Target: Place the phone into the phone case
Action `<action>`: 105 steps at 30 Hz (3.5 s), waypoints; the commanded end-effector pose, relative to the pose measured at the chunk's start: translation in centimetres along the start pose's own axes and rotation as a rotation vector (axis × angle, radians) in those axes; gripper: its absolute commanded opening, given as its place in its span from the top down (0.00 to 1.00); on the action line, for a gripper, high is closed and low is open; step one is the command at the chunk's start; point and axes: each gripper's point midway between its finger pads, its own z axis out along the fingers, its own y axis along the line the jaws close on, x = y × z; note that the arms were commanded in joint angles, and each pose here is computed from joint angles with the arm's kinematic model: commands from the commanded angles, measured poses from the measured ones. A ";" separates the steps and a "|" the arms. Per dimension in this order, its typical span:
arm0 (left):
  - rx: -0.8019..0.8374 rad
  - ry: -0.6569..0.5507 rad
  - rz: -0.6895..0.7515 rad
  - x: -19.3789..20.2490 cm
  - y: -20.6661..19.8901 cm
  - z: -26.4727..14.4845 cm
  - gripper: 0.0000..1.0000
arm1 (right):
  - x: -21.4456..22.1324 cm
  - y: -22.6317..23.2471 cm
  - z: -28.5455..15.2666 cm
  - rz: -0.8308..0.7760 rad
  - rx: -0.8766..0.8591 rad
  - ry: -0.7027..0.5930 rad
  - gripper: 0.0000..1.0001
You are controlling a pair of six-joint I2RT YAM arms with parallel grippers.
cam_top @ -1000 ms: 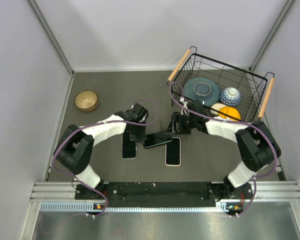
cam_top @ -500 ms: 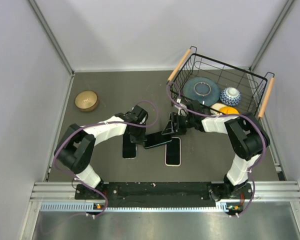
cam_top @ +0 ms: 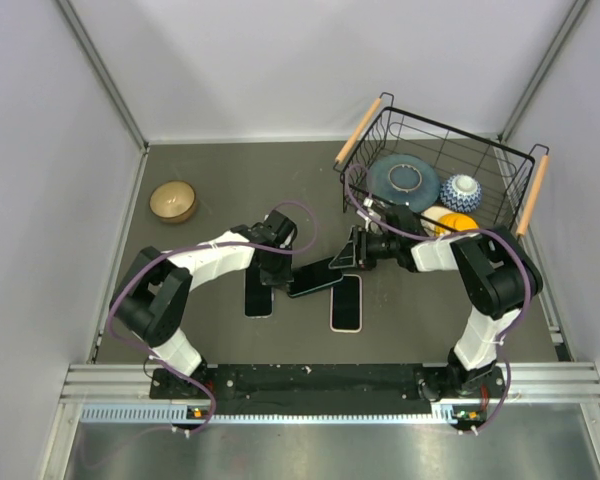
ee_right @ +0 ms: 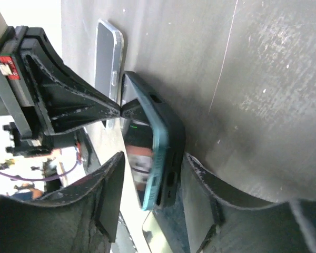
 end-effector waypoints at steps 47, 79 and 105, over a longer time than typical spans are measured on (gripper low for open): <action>-0.042 -0.058 0.051 -1.7 0.5 -0.5 0.92 | -0.6 6.0 -1.8 -0.012 -0.271 -0.035 0.71; -0.027 -0.106 0.046 -3.1 -0.3 -3.0 0.80 | -1.1 4.2 -2.8 -0.025 -0.042 -0.111 1.00; 0.669 -0.421 -0.239 -2.7 -7.7 -11.4 0.19 | -3.0 13.0 -9.4 0.123 -0.412 -0.477 1.00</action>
